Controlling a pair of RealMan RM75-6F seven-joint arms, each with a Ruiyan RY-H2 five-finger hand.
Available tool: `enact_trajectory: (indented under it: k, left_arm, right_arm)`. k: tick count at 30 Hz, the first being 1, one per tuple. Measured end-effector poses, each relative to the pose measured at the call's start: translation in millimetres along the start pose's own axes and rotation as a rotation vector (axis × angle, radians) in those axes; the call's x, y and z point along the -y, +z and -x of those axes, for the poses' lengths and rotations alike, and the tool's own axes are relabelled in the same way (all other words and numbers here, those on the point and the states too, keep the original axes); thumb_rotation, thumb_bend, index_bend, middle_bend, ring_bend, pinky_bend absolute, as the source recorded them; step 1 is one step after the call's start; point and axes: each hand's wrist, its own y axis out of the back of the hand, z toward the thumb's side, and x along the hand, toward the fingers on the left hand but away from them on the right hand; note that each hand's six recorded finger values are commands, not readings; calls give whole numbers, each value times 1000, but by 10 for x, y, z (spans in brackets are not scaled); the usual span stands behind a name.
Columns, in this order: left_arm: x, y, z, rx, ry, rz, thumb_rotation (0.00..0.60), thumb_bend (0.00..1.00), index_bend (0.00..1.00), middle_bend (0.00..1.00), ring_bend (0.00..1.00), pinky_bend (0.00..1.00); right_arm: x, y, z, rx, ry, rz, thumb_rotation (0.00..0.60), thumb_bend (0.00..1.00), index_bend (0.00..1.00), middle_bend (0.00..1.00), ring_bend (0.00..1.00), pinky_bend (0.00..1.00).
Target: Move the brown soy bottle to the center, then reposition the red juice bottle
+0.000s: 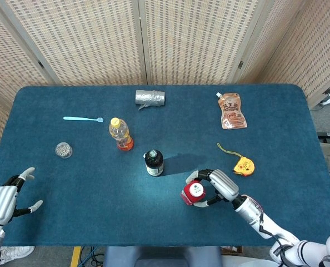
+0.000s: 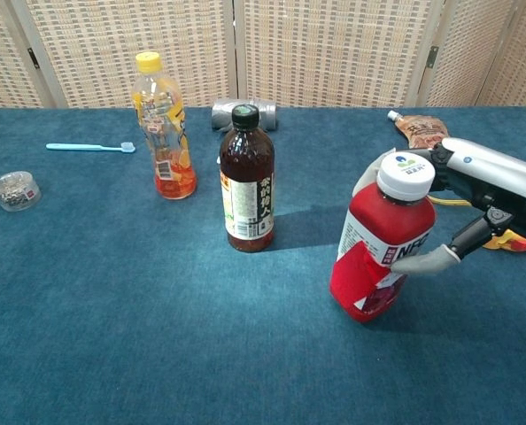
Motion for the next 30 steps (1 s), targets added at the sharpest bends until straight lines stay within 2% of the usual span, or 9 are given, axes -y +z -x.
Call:
enact_trajectory:
  k: [16,24,30]
  left_arm:
    - [15,0,-1,-2,-6,-2,600,140,154,306,247,457]
    - [15,-9,0,-4,-9,0,600,140,154,306,247,457]
    - [15,-6,4,-3,-9,0,600,140,154,306,247,457]
  right_arm:
    - [-19,-52,24,8,-13,9,600,0,398,506,422,442]
    - [22,-78,57,14,3,6,600,0,397,504,422,442]
    - [35,-105,37,20,16,-2,600,0,374,412,401,442]
